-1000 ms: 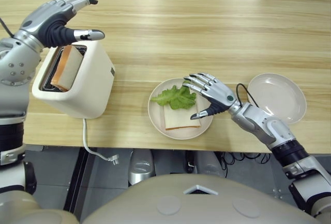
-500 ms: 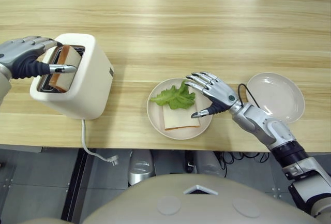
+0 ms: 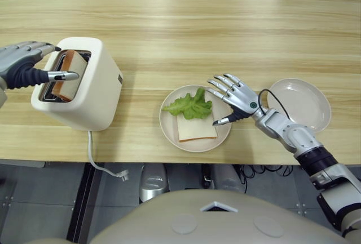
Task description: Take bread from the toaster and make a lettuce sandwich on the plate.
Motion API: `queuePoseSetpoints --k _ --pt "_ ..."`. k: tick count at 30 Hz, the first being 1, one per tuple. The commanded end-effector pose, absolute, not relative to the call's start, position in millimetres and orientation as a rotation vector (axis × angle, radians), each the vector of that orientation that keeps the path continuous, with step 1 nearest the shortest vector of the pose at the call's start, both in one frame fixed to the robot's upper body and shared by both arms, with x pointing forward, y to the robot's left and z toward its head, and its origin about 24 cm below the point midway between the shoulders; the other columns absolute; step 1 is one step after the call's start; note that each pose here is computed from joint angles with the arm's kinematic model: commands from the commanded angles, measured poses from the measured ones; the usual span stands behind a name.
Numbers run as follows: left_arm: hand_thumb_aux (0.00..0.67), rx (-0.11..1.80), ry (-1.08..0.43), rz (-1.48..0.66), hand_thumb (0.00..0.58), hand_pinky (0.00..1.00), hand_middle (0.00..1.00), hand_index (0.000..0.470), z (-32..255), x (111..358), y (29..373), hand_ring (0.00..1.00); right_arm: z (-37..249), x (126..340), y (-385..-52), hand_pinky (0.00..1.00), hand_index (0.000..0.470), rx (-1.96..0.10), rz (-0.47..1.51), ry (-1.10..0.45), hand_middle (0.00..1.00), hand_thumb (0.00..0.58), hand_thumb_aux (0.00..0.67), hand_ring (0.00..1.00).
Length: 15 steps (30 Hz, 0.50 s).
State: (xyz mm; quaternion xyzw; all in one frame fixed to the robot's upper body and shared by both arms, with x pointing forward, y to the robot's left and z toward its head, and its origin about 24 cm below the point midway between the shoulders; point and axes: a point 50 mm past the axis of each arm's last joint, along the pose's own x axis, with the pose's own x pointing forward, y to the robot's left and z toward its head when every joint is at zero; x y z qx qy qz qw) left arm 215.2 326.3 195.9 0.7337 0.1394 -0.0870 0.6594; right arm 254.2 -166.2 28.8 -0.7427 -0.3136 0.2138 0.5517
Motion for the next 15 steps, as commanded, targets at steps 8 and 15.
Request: queuePoseSetpoints --k 8,15 --pt "0.0 1.614 0.282 -0.213 0.0 0.0 0.0 0.0 194.2 212.9 323.2 0.0 19.7 257.9 -165.8 0.0 0.348 -1.803 0.496 -0.774 0.0 0.546 0.507 0.0" --pt "0.0 1.598 0.269 -0.223 0.0 0.0 0.0 0.0 192.4 213.7 322.1 0.0 18.0 255.3 -153.9 0.0 0.375 -1.757 0.5 -0.797 0.0 0.56 0.547 0.0"
